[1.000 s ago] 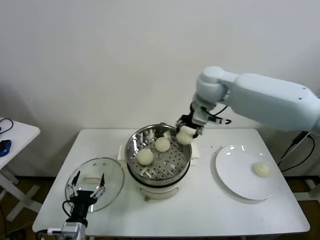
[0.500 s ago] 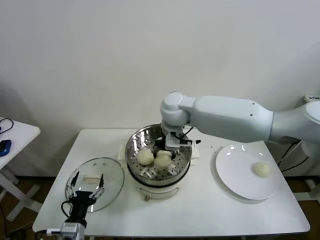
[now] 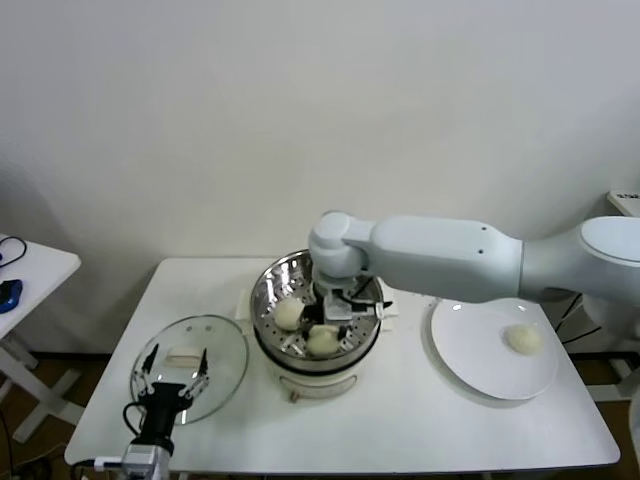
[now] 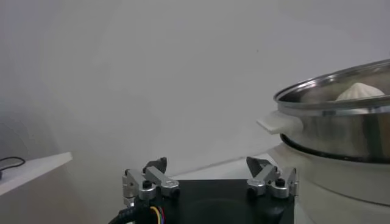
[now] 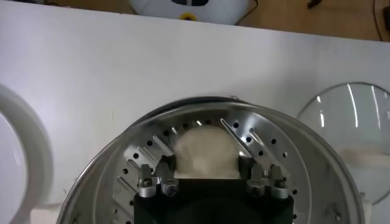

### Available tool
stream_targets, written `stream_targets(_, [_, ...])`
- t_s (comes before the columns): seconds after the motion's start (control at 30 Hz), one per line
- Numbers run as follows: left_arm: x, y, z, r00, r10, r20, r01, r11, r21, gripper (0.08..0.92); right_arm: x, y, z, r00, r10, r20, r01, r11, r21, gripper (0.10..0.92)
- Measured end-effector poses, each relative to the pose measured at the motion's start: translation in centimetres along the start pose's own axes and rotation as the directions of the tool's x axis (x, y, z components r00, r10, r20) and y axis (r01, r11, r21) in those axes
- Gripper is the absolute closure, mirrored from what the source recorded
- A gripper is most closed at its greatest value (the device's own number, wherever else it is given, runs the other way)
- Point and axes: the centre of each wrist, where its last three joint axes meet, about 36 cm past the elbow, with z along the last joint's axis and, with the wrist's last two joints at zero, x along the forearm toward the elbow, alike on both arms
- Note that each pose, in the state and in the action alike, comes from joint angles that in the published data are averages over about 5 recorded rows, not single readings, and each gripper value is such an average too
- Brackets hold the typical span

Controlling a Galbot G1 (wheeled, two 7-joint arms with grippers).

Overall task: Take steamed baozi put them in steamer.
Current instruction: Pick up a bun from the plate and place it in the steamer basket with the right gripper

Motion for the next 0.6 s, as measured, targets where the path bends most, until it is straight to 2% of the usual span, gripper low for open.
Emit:
stream_targets(0.2, [-0.05, -0.02, -0.02, 1.0, -0.001, 0.0, 0.001, 1.0, 0.001, 0.177, -0.38, -0.12, -0.11, 1.0, 0.002, 0.004, -0.002, 1.0, 0.005, 0.35])
stream_targets(0.43, [-0.05, -0.07, -0.01, 1.0, 0.0, -0.001, 0.0, 1.0, -0.001, 0.177, -0.6, 0.09, -0.06, 1.0, 0.002, 0.003, -0.002, 1.0, 0.01, 0.217])
stream_targets(0.6, [-0.06, -0.11, -0.04, 1.0, 0.0, -0.001, 0.0, 1.0, -0.001, 0.177, -0.13, -0.03, 0.15, 1.0, 0.005, -0.011, -0.005, 1.0, 0.021, 0.2])
